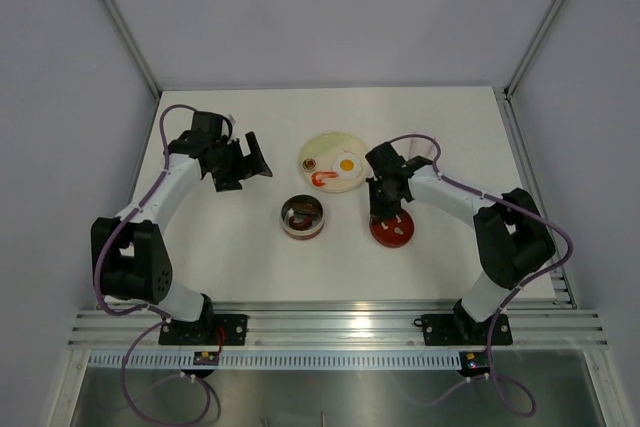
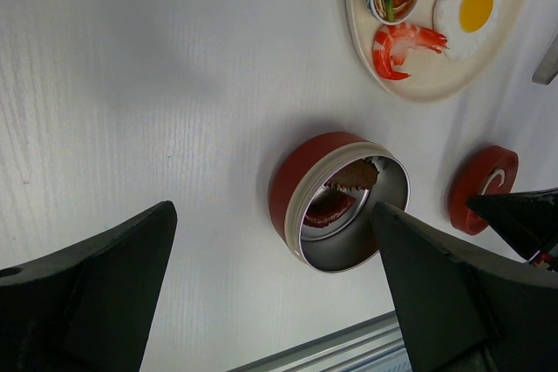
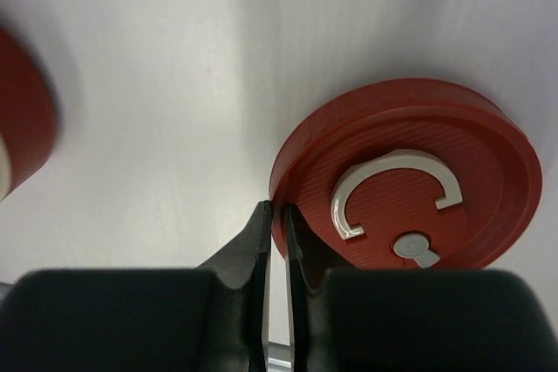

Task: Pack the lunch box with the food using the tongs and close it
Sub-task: Move the box lid to the center of the board.

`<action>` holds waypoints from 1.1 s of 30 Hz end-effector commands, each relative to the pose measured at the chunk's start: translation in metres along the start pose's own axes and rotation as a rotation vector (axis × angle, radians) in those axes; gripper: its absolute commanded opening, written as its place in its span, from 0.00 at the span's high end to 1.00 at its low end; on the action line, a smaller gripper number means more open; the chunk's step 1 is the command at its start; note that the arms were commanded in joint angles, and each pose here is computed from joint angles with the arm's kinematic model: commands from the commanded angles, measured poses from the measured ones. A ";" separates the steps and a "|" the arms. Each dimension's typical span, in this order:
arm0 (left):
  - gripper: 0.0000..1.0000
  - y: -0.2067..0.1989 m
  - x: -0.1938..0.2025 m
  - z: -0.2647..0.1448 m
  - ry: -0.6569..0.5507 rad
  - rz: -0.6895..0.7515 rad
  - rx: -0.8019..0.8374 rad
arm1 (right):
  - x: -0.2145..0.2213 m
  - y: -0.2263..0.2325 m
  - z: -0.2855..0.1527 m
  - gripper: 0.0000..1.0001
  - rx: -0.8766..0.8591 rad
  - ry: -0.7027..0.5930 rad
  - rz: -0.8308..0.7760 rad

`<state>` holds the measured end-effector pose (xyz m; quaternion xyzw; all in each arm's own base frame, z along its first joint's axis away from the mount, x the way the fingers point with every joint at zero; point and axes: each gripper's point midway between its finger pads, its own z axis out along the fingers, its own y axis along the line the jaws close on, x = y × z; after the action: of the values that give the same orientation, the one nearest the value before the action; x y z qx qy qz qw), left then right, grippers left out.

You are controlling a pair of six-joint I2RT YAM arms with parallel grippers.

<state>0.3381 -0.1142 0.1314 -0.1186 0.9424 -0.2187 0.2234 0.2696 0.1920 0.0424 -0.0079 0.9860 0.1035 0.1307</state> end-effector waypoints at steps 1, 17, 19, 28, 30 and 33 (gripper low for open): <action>0.01 -0.008 -0.010 -0.002 -0.030 0.013 0.039 | -0.004 0.032 -0.014 0.95 -0.048 -0.001 -0.039; 0.01 -0.013 -0.008 -0.003 -0.032 0.015 0.061 | -0.012 0.010 -0.031 0.48 0.089 -0.107 0.027; 0.01 -0.016 -0.007 -0.003 -0.033 0.023 0.064 | -0.009 0.005 -0.026 0.31 0.117 -0.099 0.051; 0.01 -0.024 -0.001 0.002 -0.013 0.033 0.073 | -0.009 -0.006 -0.015 0.26 0.183 -0.152 0.257; 0.01 -0.026 -0.002 0.003 -0.013 0.036 0.076 | -0.009 -0.009 -0.015 0.26 0.199 -0.165 0.279; 0.01 -0.029 -0.001 0.004 -0.010 0.044 0.077 | -0.009 -0.018 -0.012 0.26 0.250 -0.178 0.313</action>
<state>0.3367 -0.1316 0.1341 -0.0995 0.9409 -0.2330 0.2245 0.2683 0.1822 0.0514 0.1226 0.9772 0.0250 0.1717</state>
